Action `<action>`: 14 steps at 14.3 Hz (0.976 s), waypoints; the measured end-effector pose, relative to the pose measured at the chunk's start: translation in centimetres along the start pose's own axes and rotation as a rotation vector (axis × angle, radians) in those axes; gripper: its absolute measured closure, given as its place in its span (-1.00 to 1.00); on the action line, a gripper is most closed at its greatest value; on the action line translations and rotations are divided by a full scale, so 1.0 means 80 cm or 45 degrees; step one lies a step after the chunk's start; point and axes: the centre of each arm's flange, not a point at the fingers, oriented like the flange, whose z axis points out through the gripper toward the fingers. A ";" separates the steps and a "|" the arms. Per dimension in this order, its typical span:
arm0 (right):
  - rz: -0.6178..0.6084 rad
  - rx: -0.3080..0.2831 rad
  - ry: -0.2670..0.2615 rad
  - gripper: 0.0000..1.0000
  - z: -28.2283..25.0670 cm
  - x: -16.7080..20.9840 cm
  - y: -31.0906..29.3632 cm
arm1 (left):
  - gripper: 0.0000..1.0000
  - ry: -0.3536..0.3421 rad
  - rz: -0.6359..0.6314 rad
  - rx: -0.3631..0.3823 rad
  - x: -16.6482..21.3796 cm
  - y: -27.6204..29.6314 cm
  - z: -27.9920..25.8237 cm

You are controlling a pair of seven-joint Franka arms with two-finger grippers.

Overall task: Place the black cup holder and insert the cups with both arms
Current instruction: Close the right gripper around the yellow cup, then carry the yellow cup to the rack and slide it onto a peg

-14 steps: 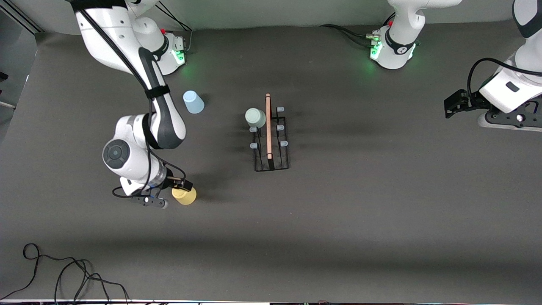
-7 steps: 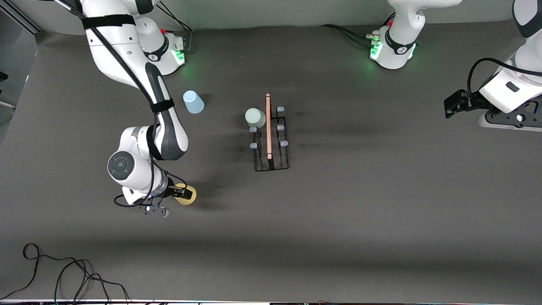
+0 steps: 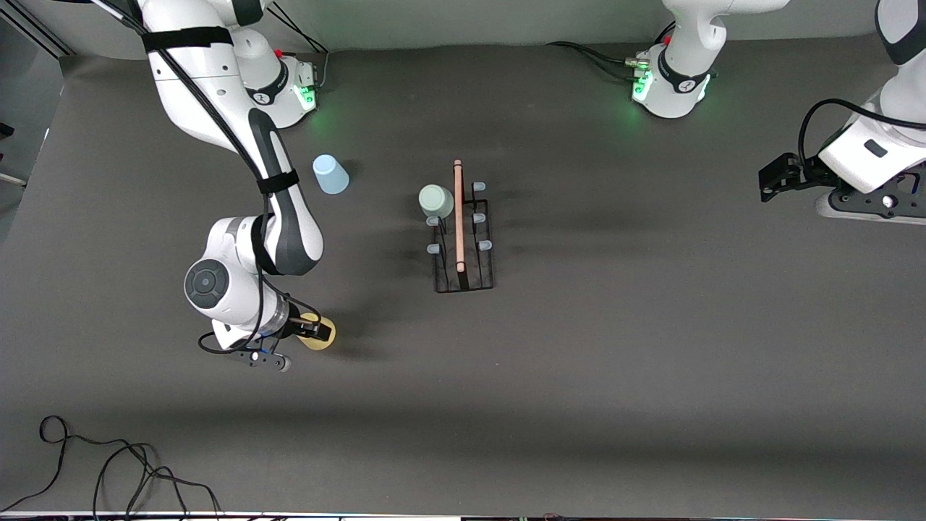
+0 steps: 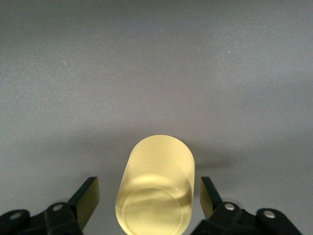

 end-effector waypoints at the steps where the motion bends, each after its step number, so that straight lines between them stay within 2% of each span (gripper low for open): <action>1: -0.001 -0.001 -0.003 -0.85 0.002 -0.001 -0.001 | -1.00 0.000 0.000 0.000 0.000 0.000 0.000; 7: -0.002 -0.013 -0.017 -0.85 0.013 -0.003 0.000 | -1.00 0.001 0.000 0.000 0.000 0.000 0.000; 9: -0.002 -0.014 -0.019 -0.74 0.015 -0.003 0.000 | -1.00 0.001 0.000 0.000 0.000 0.001 0.000; 11: -0.003 -0.011 -0.022 -0.34 0.012 -0.003 -0.001 | -1.00 0.001 0.001 0.000 0.000 0.001 0.000; 14: -0.002 0.015 -0.078 -0.32 -0.014 -0.006 -0.010 | -1.00 0.003 0.006 0.001 0.000 0.006 -0.001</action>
